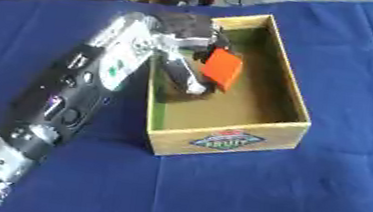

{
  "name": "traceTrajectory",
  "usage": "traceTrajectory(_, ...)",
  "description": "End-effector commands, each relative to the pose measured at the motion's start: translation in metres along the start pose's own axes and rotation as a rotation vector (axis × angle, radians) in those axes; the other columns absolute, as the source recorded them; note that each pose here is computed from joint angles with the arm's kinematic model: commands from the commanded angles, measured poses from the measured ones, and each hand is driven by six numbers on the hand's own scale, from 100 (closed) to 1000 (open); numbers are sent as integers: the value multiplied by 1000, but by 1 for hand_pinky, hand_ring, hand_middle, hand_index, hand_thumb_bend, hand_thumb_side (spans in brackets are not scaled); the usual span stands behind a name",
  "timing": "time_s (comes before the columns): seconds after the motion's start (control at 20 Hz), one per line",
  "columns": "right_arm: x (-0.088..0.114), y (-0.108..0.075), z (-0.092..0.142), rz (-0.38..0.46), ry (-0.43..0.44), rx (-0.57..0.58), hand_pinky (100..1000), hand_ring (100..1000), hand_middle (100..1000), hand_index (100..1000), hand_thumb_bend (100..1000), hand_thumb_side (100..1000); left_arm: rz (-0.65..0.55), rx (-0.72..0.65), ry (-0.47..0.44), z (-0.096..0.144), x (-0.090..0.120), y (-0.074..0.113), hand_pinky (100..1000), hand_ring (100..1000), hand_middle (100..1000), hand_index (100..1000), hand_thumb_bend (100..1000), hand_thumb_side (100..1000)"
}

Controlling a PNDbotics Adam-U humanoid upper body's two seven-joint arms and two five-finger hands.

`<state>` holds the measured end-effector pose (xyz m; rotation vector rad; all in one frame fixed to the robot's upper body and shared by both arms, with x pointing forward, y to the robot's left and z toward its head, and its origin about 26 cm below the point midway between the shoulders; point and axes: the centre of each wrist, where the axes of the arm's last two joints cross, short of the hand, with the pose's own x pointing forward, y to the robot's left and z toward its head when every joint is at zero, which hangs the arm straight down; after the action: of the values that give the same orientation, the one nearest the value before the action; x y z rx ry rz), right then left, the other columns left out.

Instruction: Pick up objects on the table and place them in the box.

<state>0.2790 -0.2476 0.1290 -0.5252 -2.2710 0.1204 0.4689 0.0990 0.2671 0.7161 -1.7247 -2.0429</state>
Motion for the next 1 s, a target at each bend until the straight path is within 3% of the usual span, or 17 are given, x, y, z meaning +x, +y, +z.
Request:
traceTrajectory(0.05,5,-1,-4,-1,-23,-5,828,963,682,941,100,991,-21,-12,-33,-1,0,6,490,682,669,899,100,631)
traceTrajectory(0.15,5,-1,-4,-2,-22,-4,828,963,682,940,100,991,-19,-30,-50,-1,-1,5,551,762,762,981,100,737)
traceTrajectory(0.2,5,-1,-4,-2,-22,-4,829,963,682,940,100,991,-21,-33,-56,0,-2,5,642,838,850,1000,100,833)
traceTrajectory(0.3,5,-1,-4,-3,-21,-3,829,963,682,940,100,992,-34,-23,-63,1,-3,8,752,918,939,1000,101,961)
traceTrajectory(0.35,5,-1,-4,-3,-21,-2,829,963,682,940,100,991,-45,-12,-61,3,-3,10,761,925,950,1000,124,972)
traceTrajectory(0.45,5,-1,-4,-3,-20,-2,829,963,682,940,100,991,-72,21,-40,6,-4,16,795,951,990,1000,215,974)
traceTrajectory(0.8,4,-1,-3,-4,-18,0,829,963,682,939,100,991,-146,153,19,12,-1,25,798,952,991,1000,219,944)
traceTrajectory(0.85,4,-2,-3,-4,-16,0,828,963,682,939,100,991,-151,170,18,13,-1,29,784,938,971,1000,163,884)
traceTrajectory(1.0,4,-2,-2,-4,-15,0,828,963,682,939,100,991,-167,264,2,23,0,47,787,940,972,1000,187,835)
